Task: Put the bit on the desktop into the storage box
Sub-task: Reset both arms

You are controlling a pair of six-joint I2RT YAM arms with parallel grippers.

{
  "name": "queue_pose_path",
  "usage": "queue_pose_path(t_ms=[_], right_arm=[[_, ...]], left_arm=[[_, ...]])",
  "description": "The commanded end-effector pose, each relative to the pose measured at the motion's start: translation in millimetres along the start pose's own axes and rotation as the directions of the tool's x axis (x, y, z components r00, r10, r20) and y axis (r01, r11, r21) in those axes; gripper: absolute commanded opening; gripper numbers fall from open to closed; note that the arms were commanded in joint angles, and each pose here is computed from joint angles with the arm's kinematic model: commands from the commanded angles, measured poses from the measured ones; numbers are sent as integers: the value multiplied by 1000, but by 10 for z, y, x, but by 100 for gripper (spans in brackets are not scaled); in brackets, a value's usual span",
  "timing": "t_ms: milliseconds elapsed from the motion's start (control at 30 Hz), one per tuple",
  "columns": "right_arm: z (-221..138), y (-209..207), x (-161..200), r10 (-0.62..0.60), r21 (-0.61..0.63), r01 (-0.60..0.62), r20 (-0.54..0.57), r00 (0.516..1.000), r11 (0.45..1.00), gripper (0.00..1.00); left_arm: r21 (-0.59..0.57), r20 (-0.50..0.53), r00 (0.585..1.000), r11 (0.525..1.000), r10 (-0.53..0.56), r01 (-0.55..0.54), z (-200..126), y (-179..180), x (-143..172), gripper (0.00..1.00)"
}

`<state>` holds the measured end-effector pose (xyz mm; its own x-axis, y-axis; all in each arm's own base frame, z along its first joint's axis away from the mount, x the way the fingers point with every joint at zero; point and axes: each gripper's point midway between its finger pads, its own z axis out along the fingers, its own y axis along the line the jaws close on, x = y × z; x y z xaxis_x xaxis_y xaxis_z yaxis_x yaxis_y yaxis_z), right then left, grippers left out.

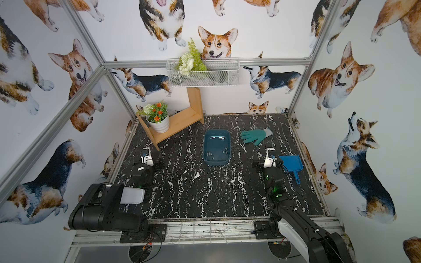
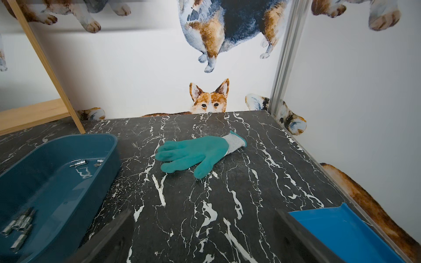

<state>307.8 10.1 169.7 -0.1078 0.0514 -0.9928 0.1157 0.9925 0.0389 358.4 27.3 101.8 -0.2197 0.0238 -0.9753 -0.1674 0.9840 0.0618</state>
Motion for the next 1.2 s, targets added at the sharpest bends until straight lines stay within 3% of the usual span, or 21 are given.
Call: queue_pose_path(t_ms=[0,100,300,533,733,800,867,933,1167], right_arm=[[-1,21,-193,37,-36,-34,90,995,999,100],[30,-62,-187,19,-10,-18,104,994,1000,100],[241,-206,-50,33,11,-34,68,997,999,100],[483,-152,234,-43,-12,42,-23,999,999,100],[407,-250,298,-35,34,33,70,997,999,100],[484,-278,401,-20,52,21,-20,1000,998,100],[496,-294,346,-12,42,10,28,1000,999,100],[527,-290,414,-11,41,12,-29,1000,999,100],[503,-294,356,-8,37,8,10,1000,999,100]], left_arm=[[65,99,995,997,-35,28,54,-101,-219,100],[60,35,999,998,-17,15,196,-126,-168,100],[63,40,999,998,-16,14,170,-130,-166,100],[63,44,999,998,-18,15,169,-129,-173,100],[63,45,999,998,-16,13,170,-133,-177,100],[61,45,999,998,-16,13,172,-129,-177,100],[62,45,999,998,-15,12,171,-134,-177,100],[63,44,999,998,-15,12,170,-138,-174,100],[99,37,999,995,3,-6,188,-211,-173,100]])
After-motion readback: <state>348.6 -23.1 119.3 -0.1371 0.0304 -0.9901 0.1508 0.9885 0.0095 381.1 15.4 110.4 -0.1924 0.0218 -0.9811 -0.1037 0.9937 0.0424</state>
